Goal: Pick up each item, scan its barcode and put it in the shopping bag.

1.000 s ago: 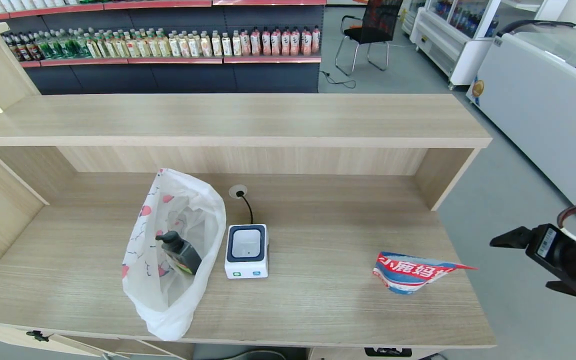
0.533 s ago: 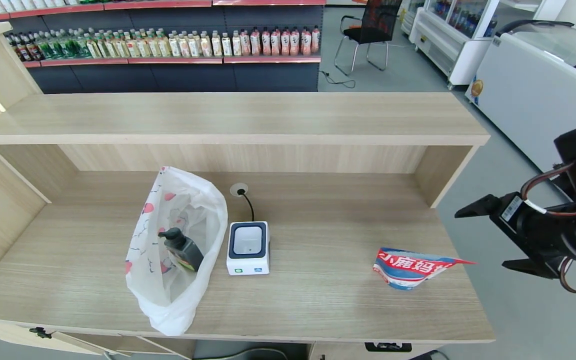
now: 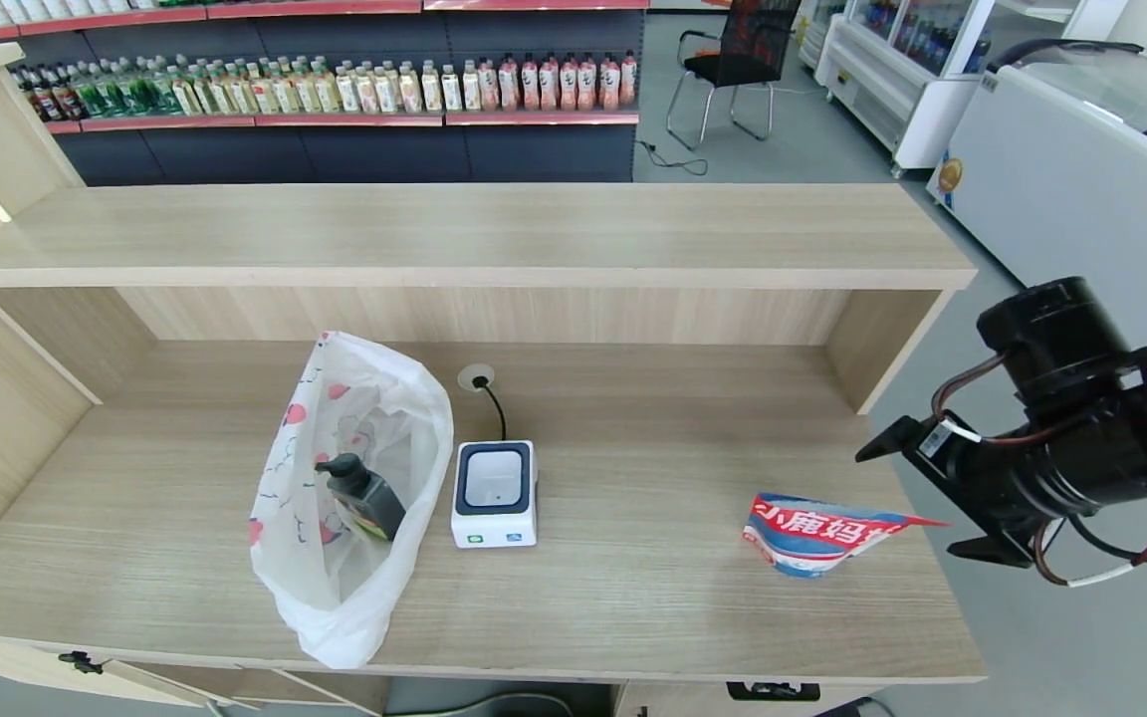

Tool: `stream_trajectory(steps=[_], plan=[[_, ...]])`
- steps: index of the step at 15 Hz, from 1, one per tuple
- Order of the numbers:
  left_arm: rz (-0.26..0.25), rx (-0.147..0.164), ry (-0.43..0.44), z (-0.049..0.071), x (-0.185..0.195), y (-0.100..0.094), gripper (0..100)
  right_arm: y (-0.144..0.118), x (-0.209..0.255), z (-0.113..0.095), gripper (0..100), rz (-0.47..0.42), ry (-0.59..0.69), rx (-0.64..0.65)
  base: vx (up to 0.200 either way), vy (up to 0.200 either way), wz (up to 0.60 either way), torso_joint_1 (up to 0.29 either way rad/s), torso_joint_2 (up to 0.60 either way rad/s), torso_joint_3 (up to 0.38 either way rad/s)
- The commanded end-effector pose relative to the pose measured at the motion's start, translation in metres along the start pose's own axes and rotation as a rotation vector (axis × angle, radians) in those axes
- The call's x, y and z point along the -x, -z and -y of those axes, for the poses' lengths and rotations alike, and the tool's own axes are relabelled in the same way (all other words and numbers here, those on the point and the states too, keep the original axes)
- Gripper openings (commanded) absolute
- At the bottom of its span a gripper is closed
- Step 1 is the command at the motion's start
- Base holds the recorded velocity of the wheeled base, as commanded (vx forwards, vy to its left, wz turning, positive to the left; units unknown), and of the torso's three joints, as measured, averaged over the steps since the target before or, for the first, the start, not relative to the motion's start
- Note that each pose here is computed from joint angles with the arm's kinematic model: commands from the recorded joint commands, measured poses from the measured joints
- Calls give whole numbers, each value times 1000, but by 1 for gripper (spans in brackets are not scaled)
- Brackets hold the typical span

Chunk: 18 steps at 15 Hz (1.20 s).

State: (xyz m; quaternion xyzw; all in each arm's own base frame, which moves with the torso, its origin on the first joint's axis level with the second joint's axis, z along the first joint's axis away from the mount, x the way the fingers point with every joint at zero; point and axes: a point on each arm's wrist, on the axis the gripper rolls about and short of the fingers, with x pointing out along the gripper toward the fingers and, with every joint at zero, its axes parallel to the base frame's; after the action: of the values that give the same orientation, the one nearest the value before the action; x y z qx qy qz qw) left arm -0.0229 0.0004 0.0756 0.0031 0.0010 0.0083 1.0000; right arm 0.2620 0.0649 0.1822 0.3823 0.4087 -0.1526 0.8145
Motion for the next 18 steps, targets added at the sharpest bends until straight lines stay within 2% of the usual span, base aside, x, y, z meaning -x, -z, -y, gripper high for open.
stream_trajectory(steps=[1,4,10,12,14,15,18], plan=[[0,0,0,0,0,0,100,2,-22,0,100,-31,55,-4,0,0,0,0,0,0],[0,0,0,0,0,0,100,5,-53,-9,100,-60,90,4,0,0,0,0,0,0],[0,0,0,0,0,0,100,27,-101,-28,100,-95,155,84,0,0,0,0,0,0],[0,0,0,0,0,0,100,30,-111,-31,100,-83,176,92,0,0,0,0,0,0],[-1,0,0,0,0,0,100,29,-118,-33,100,-27,180,99,0,0,0,0,0,0],[0,0,0,0,0,0,100,29,-119,-34,0,-20,179,100,0,0,0,0,0,0],[0,0,0,0,0,0,100,31,-126,-32,0,-26,196,142,0,0,0,0,0,0]])
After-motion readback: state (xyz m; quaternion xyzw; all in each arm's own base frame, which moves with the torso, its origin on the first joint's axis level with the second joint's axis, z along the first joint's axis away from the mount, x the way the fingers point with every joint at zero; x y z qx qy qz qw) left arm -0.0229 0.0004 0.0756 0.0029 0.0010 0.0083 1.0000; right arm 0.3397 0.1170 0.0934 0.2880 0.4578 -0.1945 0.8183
